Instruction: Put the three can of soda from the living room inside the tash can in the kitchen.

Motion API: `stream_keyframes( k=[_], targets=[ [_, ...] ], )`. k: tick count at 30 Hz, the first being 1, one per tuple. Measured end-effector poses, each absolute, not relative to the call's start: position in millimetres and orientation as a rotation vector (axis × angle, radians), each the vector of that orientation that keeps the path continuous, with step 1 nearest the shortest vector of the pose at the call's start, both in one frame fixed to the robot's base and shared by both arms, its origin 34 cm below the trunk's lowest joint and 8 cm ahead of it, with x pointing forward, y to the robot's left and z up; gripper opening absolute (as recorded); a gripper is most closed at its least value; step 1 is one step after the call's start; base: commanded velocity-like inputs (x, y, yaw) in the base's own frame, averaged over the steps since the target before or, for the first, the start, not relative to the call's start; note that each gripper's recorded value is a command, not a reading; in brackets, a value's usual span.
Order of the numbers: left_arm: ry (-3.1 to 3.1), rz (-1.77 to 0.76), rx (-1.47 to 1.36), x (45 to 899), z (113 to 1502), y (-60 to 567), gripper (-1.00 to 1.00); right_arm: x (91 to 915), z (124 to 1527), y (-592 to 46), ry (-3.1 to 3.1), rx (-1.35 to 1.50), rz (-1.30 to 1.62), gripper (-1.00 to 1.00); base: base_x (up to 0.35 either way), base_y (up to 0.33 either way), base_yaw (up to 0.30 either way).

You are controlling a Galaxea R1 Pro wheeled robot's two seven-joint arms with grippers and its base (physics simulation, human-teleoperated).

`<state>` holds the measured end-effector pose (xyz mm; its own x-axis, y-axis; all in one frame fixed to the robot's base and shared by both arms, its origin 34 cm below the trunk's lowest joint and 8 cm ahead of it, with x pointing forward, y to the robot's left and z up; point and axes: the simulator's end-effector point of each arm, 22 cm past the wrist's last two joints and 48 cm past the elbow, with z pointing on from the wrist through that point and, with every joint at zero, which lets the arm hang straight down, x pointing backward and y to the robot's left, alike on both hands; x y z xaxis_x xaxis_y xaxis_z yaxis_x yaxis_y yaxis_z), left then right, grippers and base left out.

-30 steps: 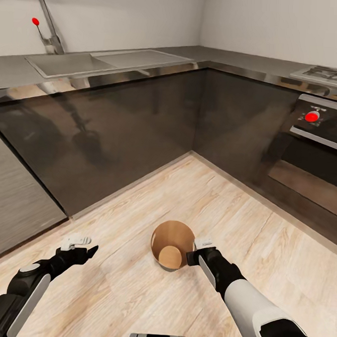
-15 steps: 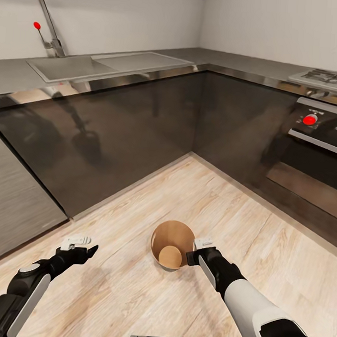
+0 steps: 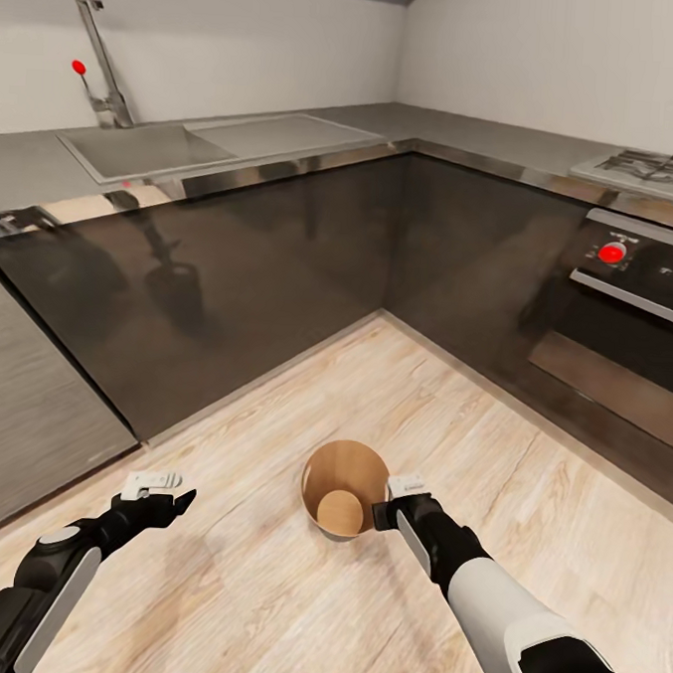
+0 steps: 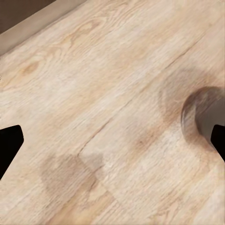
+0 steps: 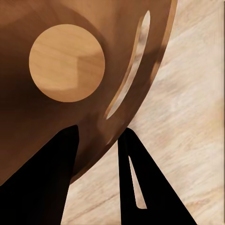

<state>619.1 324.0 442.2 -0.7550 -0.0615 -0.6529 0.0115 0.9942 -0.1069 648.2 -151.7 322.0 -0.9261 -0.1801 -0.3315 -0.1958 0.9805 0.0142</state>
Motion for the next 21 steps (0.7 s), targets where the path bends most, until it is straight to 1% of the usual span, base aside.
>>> stream_keyframes(
  k=[21],
  targets=[
    [2.440,-0.132,-0.044,623.6,479.7,325.2,1.00,662.0,370.8,-149.4,2.779,-0.269,0.074,-1.00,0.000,0.000,0.000]
  ],
)
